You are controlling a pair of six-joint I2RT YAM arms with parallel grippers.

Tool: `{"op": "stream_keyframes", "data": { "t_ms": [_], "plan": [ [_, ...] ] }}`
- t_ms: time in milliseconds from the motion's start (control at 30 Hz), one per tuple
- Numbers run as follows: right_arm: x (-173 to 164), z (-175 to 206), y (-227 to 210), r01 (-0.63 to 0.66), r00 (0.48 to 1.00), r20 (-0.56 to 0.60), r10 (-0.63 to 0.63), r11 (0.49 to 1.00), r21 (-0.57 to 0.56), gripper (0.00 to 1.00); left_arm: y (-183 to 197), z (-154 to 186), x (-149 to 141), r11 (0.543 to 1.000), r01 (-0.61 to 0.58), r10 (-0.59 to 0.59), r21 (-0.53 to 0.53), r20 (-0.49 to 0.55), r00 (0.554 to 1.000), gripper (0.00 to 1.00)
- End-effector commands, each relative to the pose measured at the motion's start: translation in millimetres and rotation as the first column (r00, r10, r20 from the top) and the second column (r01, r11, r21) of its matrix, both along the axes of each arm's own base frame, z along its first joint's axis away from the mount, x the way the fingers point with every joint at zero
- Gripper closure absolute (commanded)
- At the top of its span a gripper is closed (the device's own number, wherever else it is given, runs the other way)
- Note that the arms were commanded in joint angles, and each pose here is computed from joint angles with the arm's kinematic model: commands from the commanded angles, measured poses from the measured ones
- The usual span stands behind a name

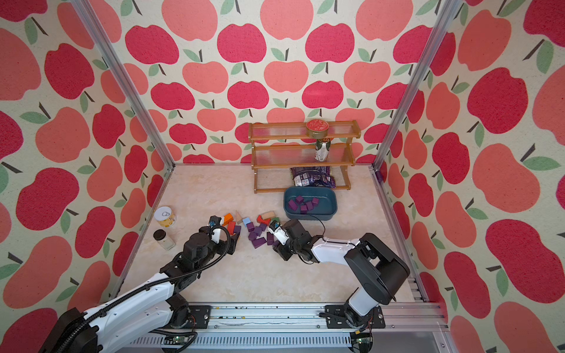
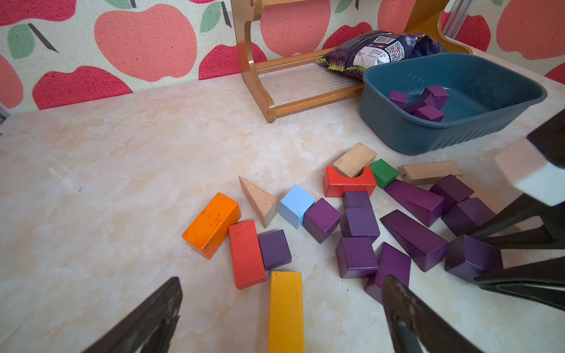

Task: Pick purple bricks into the storage bin
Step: Pick up the building block from the center of the board.

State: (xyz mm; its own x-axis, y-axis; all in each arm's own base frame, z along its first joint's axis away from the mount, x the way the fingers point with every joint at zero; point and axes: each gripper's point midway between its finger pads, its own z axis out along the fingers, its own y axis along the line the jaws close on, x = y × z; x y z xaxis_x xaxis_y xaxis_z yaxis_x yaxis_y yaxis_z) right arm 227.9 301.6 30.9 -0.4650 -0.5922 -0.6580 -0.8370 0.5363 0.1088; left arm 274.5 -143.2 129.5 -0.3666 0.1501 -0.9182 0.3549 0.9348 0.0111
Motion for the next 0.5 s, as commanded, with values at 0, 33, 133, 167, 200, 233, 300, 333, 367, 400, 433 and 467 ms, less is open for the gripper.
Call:
{"op": "stream_keyframes", "data": {
  "t_ms": [0,33,133,167,200,233,300,333,367,400,433,467],
  "plan": [
    [5.0,2.1,6.7,0.029,1.000,-0.003,-0.029,1.000,0.011,0.58,1.8,-0.4,1.0,1.000,-0.011,0.011,0.004,-0.013,1.000,0.01],
    [4.7,0.9,7.0,0.029,1.000,-0.006,-0.029,1.000,0.008,0.59,1.6,0.2,1.2,1.000,-0.011,0.011,0.003,-0.012,1.000,0.01],
    [4.6,-0.4,8.6,0.027,1.000,-0.008,-0.027,1.000,0.002,0.59,1.6,-0.4,1.0,1.000,-0.009,0.009,0.003,-0.014,1.000,0.00],
    [4.8,-0.8,8.8,0.028,1.000,-0.007,-0.028,1.000,0.000,0.60,1.2,-0.3,0.9,1.000,-0.008,0.008,0.003,-0.013,1.000,0.01],
    [5.0,-0.2,8.9,0.028,1.000,-0.005,-0.028,1.000,-0.001,0.60,1.4,-0.2,1.1,1.000,-0.008,0.008,0.002,-0.013,1.000,0.01],
    [5.5,-0.8,8.3,0.030,1.000,-0.004,-0.030,1.000,-0.005,0.61,1.7,-0.2,1.2,1.000,-0.009,0.010,0.003,-0.013,1.000,0.01],
    [6.1,-1.0,8.0,0.033,0.999,-0.001,-0.033,0.999,-0.010,0.63,1.4,-0.7,1.1,1.000,-0.008,0.008,0.002,-0.015,1.000,0.01],
    [6.6,-1.5,7.7,0.035,0.999,0.001,-0.035,0.999,-0.014,0.64,1.3,-0.5,1.1,1.000,-0.008,0.008,0.002,-0.014,1.000,0.01],
    [6.8,-1.4,7.9,0.036,0.999,0.000,-0.036,0.999,-0.014,0.65,1.1,-0.9,0.9,1.000,-0.006,0.007,0.002,-0.016,1.000,0.01],
    [7.1,-1.7,7.8,0.036,0.999,0.000,-0.036,0.999,-0.017,0.66,1.1,-0.4,1.1,1.000,-0.007,0.007,0.001,-0.015,1.000,0.01],
    [7.1,-2.4,8.1,0.034,0.999,-0.003,-0.034,0.999,-0.020,0.67,0.6,-0.4,1.1,1.000,-0.005,0.005,0.001,-0.016,1.000,0.01],
    [7.1,-2.3,8.3,0.035,0.999,-0.004,-0.035,0.999,-0.019,0.67,0.4,-0.7,0.9,1.000,-0.004,0.004,0.001,-0.017,1.000,0.01]
  ]
}}
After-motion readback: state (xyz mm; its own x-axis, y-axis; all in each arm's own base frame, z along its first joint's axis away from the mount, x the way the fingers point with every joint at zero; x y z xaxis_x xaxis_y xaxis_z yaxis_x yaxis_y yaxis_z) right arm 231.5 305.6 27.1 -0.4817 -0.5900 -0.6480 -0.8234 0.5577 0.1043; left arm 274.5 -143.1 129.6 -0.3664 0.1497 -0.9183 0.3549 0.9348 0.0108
